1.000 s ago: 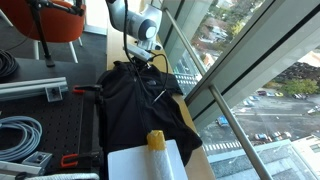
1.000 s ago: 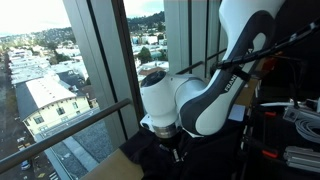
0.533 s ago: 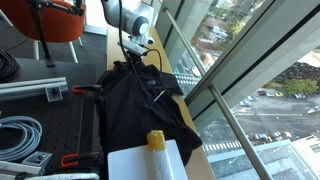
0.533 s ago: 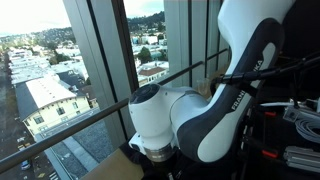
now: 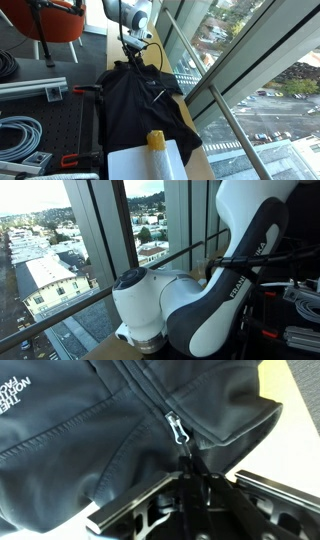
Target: Zip up the jersey
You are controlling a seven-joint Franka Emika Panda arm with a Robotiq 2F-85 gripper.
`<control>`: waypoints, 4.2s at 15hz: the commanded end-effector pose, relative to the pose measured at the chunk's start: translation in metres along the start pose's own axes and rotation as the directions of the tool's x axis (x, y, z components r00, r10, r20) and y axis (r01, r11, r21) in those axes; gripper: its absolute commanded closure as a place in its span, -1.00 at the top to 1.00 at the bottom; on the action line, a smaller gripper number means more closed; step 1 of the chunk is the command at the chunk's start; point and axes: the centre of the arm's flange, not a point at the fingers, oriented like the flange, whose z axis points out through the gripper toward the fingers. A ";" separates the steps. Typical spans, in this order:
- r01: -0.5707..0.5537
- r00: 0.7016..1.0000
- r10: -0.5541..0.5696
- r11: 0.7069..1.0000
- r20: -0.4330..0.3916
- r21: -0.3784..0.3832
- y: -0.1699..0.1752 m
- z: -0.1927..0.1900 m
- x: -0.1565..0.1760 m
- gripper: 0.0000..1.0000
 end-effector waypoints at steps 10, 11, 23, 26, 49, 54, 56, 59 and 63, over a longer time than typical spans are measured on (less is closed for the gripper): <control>0.073 0.997 -0.073 0.997 -0.002 0.010 -0.034 -0.007 0.044 -0.96; 0.073 0.997 -0.073 0.997 0.000 0.008 -0.031 -0.007 0.043 -0.96; 0.025 0.999 -0.025 1.000 0.040 0.005 0.022 -0.033 -0.027 -0.96; 0.030 0.997 -0.032 0.999 0.065 0.018 0.021 -0.030 -0.045 -0.96; 0.039 0.995 -0.043 0.998 0.090 0.050 0.052 -0.030 -0.086 0.22; 0.005 0.996 -0.007 1.000 0.087 0.025 0.063 -0.074 -0.102 0.94; -0.036 0.998 0.036 0.999 0.057 0.001 0.072 -0.105 -0.115 1.00; -0.188 0.982 0.187 0.982 -0.032 -0.034 0.098 -0.162 -0.145 1.00; -0.330 0.941 0.328 0.944 -0.087 -0.008 0.123 -0.226 -0.194 1.00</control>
